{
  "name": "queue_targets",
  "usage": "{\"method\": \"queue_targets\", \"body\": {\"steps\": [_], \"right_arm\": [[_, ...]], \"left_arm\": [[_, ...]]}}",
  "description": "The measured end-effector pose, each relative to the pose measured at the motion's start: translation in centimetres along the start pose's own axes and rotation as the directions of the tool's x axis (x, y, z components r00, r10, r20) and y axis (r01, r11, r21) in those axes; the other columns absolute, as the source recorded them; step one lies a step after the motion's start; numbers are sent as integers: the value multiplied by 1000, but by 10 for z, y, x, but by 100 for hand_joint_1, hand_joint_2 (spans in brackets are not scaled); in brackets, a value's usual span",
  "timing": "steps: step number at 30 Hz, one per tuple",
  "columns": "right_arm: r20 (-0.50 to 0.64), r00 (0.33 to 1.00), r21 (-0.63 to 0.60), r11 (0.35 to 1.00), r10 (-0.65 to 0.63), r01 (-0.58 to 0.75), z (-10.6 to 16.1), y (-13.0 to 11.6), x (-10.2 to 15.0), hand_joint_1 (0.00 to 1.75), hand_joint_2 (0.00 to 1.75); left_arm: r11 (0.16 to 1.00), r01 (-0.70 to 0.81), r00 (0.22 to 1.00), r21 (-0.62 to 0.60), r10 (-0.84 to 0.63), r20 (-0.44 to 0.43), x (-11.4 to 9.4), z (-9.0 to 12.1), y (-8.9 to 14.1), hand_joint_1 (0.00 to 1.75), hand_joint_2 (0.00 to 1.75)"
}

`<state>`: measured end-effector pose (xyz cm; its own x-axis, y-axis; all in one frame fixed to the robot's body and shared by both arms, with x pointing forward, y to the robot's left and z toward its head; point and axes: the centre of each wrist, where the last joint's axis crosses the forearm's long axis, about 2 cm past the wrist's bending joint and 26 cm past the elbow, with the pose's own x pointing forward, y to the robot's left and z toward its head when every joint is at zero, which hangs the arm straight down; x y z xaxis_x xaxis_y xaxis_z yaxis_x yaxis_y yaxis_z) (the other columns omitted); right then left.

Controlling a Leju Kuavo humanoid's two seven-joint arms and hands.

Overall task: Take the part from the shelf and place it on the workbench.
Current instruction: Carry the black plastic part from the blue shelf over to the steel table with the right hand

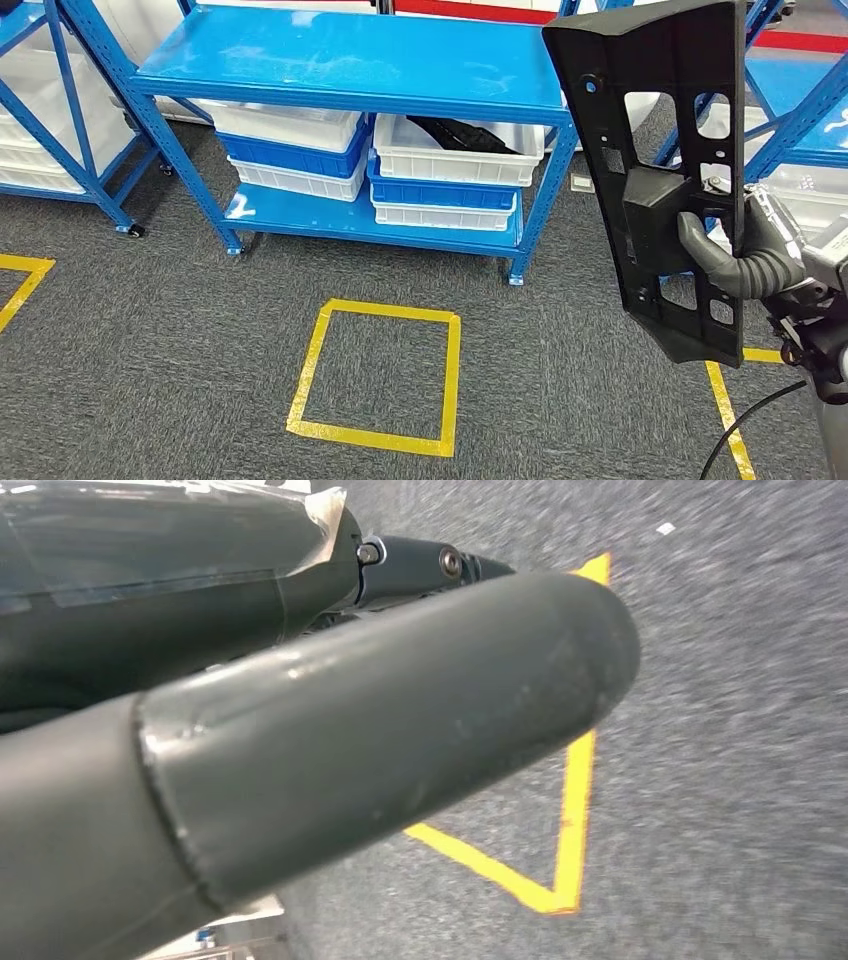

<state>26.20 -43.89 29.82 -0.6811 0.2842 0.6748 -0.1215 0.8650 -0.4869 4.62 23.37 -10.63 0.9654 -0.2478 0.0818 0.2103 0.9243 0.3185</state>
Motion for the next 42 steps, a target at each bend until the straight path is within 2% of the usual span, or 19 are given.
{"method": "queue_targets", "body": {"steps": [6, 15, 31, 37, 42], "right_arm": [[-12, 1000, -3, 1000, -7, 7, 6, 6, -2, 175, 175], [-23, 1000, -5, 1000, 9, -9, 21, 0, 6, 175, 175], [26, 1000, 23, 1000, -10, 9, -36, -25, -9, 175, 175], [-1, 1000, 22, 1000, -13, 13, -33, -22, -15, 175, 175], [-7, 1000, 29, 1000, -11, 11, -35, -29, -13, 175, 175]], "left_arm": [[1000, 1, 1000, -4, -1, -3, 1, 0, 0, 0, 0], [1000, -4, 1000, -2, 4, -25, 2, 0, 0, 0, 0], [997, -70, 995, 19, 71, -71, 3, 6, -12, 0, 0], [991, -115, 989, 69, 120, -86, 1, 4, -6, 0, 0], [950, -267, 955, 161, 283, -89, -4, 0, 4, 0, 0]]}}
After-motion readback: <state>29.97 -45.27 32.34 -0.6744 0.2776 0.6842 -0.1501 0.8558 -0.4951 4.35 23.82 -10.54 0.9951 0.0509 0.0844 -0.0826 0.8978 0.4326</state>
